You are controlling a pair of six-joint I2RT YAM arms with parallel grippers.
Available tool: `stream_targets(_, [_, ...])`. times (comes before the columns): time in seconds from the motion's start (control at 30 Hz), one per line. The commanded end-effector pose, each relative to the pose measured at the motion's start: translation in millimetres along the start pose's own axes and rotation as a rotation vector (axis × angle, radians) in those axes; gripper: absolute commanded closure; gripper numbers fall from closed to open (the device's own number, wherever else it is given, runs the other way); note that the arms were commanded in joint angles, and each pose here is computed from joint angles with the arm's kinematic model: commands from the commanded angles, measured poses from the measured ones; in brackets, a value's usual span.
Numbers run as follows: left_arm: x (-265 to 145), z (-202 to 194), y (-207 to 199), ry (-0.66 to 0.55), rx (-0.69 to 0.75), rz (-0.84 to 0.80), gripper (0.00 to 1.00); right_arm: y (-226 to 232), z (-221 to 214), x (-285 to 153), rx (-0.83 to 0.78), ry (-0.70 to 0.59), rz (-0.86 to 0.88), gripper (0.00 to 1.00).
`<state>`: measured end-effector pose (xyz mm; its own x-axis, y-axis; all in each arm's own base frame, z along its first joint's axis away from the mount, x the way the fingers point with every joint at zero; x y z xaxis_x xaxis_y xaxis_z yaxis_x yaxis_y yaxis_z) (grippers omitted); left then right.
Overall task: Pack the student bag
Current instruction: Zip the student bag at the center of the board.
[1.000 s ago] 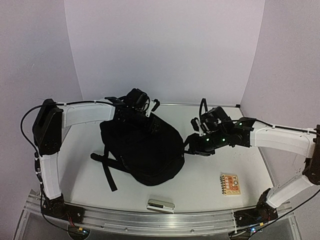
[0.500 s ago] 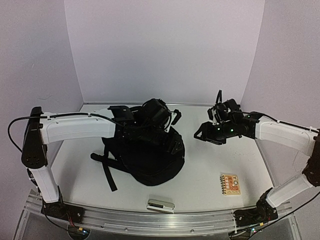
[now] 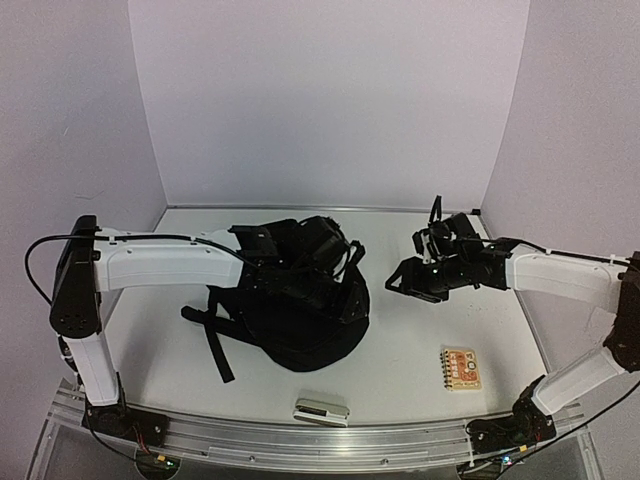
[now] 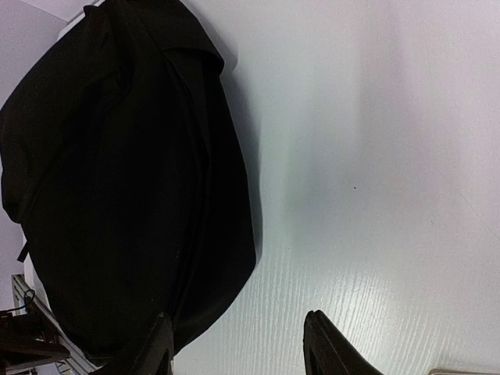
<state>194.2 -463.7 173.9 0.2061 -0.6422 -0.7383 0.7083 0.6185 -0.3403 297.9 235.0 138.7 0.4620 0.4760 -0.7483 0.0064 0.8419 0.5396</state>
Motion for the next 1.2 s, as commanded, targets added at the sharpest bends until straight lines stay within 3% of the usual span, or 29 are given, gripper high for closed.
stream_targets(0.0, [10.2, 5.0, -10.7, -0.003, 0.004, -0.044, 0.6, 5.9, 6.2, -0.1, 0.01, -0.026, 0.035, 0.46])
stream_targets(0.43, [26.8, 4.5, -7.5, 0.013, 0.017, -0.026, 0.71, 3.5, 0.1, 12.1, 0.012, 0.003, 0.039, 0.47])
stream_targets(0.6, [28.5, 5.5, -7.6, 0.01, 0.023, -0.027, 0.82, 6.2, -2.5, 17.3, 0.022, 0.022, 0.059, 0.47])
stream_targets(0.73, [27.8, 6.6, -8.3, 0.006, 0.029, -0.029, 0.99, 11.2, -8.5, 23.1, 0.03, 0.06, 0.096, 0.46])
stream_targets(1.17, [21.6, 4.4, -15.9, 0.0, 0.059, -0.081, 1.0, 31.7, -25.9, 52.6, 0.14, 0.162, 0.282, 0.52])
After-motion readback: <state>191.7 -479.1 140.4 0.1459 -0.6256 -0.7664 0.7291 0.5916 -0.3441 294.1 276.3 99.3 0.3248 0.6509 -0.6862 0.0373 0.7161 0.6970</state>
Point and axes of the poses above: each gripper's point midway between its finger pads, its own x axis out along the fingers, its own y axis along the line the jaws close on, z = x × y, the point moved 1 cm from there along -x, back along the fingers, and after that the axes turned 9 degrees about x, right-handed, at the moved point
